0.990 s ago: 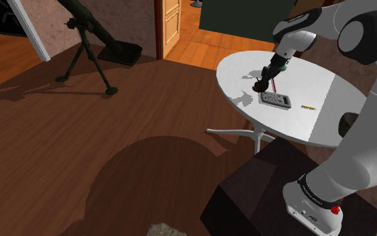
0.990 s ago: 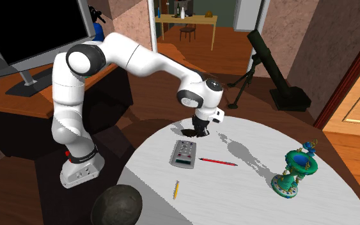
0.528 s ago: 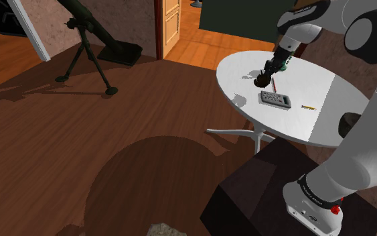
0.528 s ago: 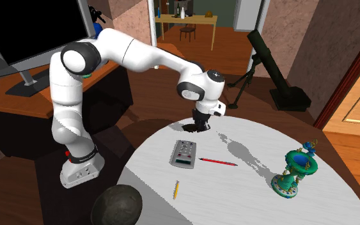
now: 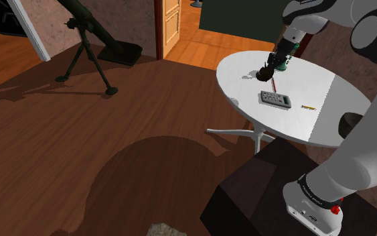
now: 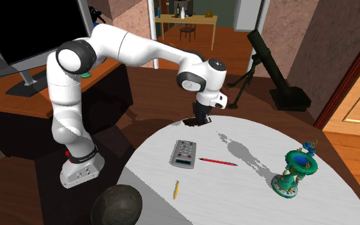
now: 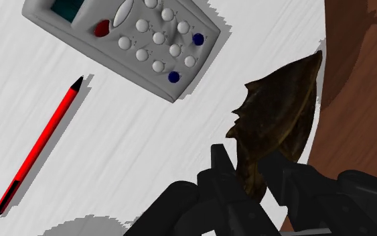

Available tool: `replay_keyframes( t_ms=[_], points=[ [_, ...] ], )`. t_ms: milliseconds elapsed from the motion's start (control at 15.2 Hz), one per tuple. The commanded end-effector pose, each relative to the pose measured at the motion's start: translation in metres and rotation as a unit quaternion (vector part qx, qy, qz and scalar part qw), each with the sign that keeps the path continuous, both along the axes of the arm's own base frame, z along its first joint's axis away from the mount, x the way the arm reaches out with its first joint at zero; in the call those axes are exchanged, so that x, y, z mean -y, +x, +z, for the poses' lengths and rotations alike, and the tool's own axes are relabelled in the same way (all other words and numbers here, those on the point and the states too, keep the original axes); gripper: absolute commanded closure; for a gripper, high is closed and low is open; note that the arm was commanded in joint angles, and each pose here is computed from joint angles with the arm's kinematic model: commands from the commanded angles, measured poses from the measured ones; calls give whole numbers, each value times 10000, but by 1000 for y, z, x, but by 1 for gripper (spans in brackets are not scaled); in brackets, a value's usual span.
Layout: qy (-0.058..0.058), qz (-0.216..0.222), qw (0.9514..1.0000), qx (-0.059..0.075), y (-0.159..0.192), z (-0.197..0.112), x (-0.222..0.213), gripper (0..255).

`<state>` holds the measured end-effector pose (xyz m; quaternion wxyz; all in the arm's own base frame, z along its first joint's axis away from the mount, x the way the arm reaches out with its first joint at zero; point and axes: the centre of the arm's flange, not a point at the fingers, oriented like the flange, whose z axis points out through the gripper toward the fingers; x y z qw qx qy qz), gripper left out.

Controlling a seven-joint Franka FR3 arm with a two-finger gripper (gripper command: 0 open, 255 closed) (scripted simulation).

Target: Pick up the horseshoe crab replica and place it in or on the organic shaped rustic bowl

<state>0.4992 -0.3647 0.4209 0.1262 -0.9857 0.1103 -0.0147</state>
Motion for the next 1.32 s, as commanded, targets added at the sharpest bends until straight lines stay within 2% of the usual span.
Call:
replay_keyframes(
  t_ms=[0, 726, 1254],
  points=[
    [1, -1, 10000, -1, 0, 10, 0, 255],
    [1, -1, 10000, -1, 0, 65, 0, 255],
    [1, -1, 10000, -1, -103, 69, 27, 255]
  ],
)
